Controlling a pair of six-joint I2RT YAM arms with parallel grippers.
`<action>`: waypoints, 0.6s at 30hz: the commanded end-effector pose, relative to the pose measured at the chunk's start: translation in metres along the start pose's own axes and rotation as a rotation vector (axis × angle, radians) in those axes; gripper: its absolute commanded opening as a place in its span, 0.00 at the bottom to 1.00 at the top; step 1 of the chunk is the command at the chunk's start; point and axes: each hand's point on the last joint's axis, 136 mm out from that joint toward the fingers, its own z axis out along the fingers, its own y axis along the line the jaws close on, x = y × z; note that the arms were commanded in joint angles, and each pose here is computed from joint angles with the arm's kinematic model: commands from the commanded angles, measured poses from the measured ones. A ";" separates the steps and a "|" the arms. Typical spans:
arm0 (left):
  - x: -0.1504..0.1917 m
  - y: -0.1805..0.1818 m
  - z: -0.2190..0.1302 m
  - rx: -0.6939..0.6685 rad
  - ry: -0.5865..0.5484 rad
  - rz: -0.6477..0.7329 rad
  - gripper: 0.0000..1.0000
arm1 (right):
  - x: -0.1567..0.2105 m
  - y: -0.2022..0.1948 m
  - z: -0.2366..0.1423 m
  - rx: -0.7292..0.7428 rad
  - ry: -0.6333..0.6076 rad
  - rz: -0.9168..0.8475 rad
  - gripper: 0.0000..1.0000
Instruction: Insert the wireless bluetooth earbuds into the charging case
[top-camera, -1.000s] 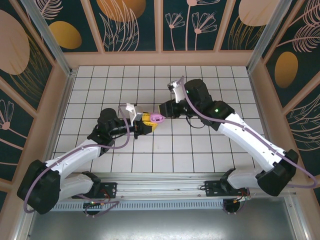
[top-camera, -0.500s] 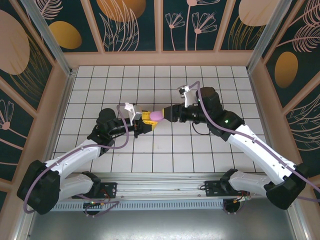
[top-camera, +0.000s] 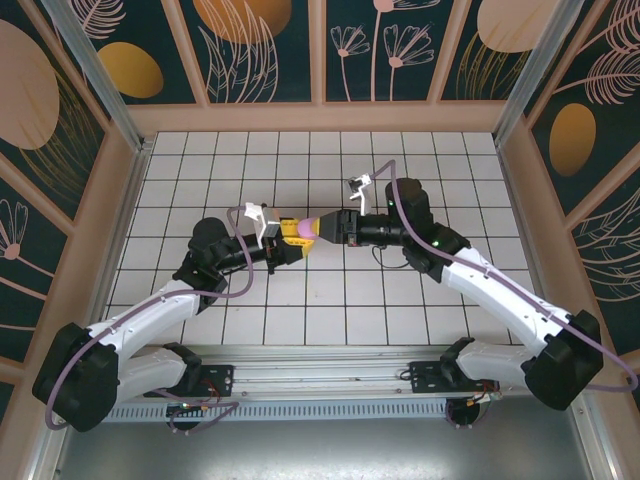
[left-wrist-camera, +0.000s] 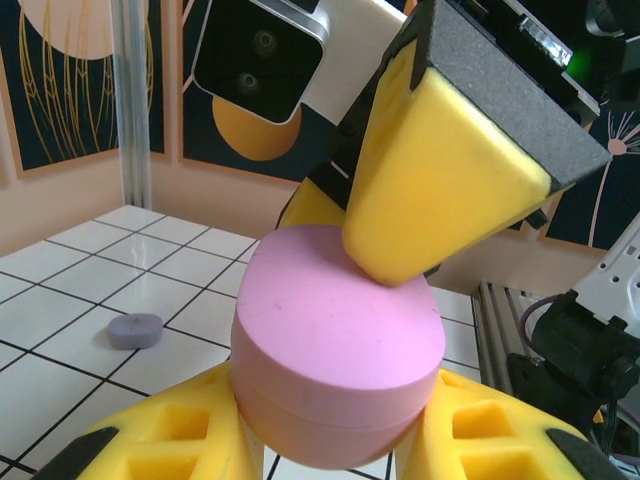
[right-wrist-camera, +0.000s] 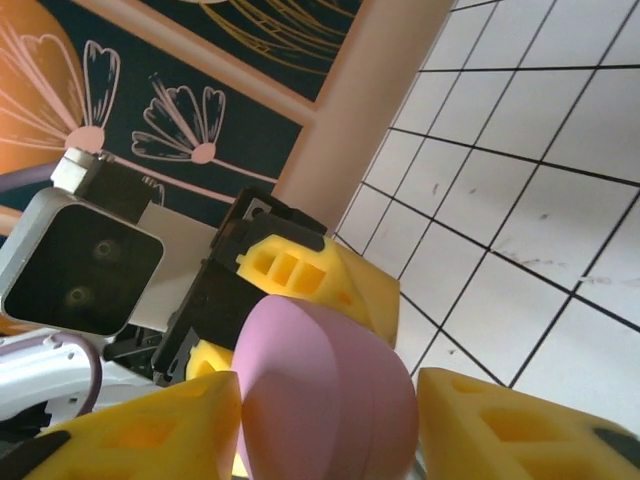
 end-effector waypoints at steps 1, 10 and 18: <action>-0.021 -0.005 0.001 0.018 -0.062 0.037 0.04 | 0.003 0.008 0.004 -0.079 0.026 0.025 0.40; -0.007 0.008 -0.012 -0.121 -0.002 0.033 0.41 | -0.013 -0.011 -0.003 -0.043 -0.049 0.076 0.20; 0.001 0.021 -0.054 -0.376 -0.016 0.039 0.79 | -0.012 -0.098 -0.001 0.184 -0.083 0.184 0.18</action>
